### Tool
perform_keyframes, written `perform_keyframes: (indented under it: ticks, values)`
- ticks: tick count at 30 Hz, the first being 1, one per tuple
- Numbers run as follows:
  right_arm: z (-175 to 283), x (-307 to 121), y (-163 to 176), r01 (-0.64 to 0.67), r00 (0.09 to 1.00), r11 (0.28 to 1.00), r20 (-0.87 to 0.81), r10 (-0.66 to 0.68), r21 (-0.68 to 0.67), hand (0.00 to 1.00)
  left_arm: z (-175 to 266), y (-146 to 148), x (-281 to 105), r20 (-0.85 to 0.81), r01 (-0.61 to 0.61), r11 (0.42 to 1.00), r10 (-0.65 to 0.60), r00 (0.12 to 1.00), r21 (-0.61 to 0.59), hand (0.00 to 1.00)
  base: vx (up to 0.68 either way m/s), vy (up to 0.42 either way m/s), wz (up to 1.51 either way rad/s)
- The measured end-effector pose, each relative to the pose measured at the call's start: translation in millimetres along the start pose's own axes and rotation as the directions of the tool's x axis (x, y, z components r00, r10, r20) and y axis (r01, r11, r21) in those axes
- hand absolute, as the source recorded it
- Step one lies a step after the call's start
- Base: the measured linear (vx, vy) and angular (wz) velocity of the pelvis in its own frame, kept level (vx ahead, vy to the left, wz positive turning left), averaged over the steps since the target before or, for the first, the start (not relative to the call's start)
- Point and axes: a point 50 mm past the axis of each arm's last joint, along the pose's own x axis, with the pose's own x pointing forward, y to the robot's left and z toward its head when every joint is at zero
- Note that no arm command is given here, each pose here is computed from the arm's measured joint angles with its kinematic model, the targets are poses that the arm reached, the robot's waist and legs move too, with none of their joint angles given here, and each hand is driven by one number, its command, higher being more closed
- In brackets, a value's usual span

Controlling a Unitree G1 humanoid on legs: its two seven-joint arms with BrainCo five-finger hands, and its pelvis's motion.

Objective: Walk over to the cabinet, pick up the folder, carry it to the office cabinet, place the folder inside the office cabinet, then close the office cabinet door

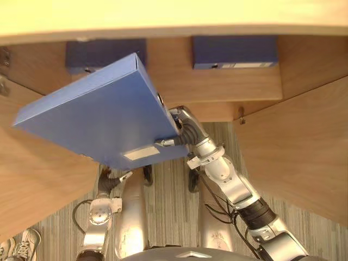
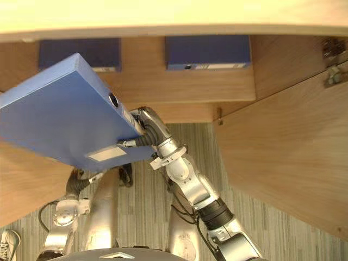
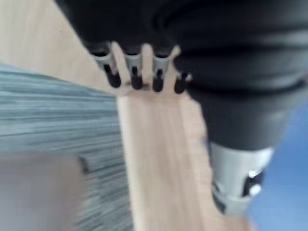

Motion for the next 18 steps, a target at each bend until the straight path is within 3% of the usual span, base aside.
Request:
perform_keyframes:
  ticks: [3, 7, 12, 18]
  values:
    - [5, -4, -13, 0.06, 0.998, 0.998, 0.006, -0.06, -0.001, 1.0, 35, 16, -18, 0.151, -0.006, 1.0, 0.005, 0.988, 0.005, 0.0, -0.04, -0.05, 0.15]
    - [2, -4, -29, 0.153, 0.988, 0.978, -0.026, -0.151, 0.14, 1.0, 57, 28, -24, 0.242, -0.021, 0.999, 0.027, 0.97, -0.025, 0.0, -0.01, -0.087, 0.17]
    - [-10, -3, -41, 0.246, 0.969, 0.889, -0.102, -0.224, 0.387, 1.0, 81, 31, -27, 0.344, 0.014, 0.997, 0.014, 0.939, -0.08, 0.0, 0.01, -0.097, 0.11]
    - [-26, -3, -62, 0.375, 0.926, 0.777, -0.172, -0.335, 0.505, 1.0, 95, 35, -30, 0.409, 0.03, 0.993, 0.019, 0.912, -0.112, 0.0, -0.03, -0.104, -0.01]
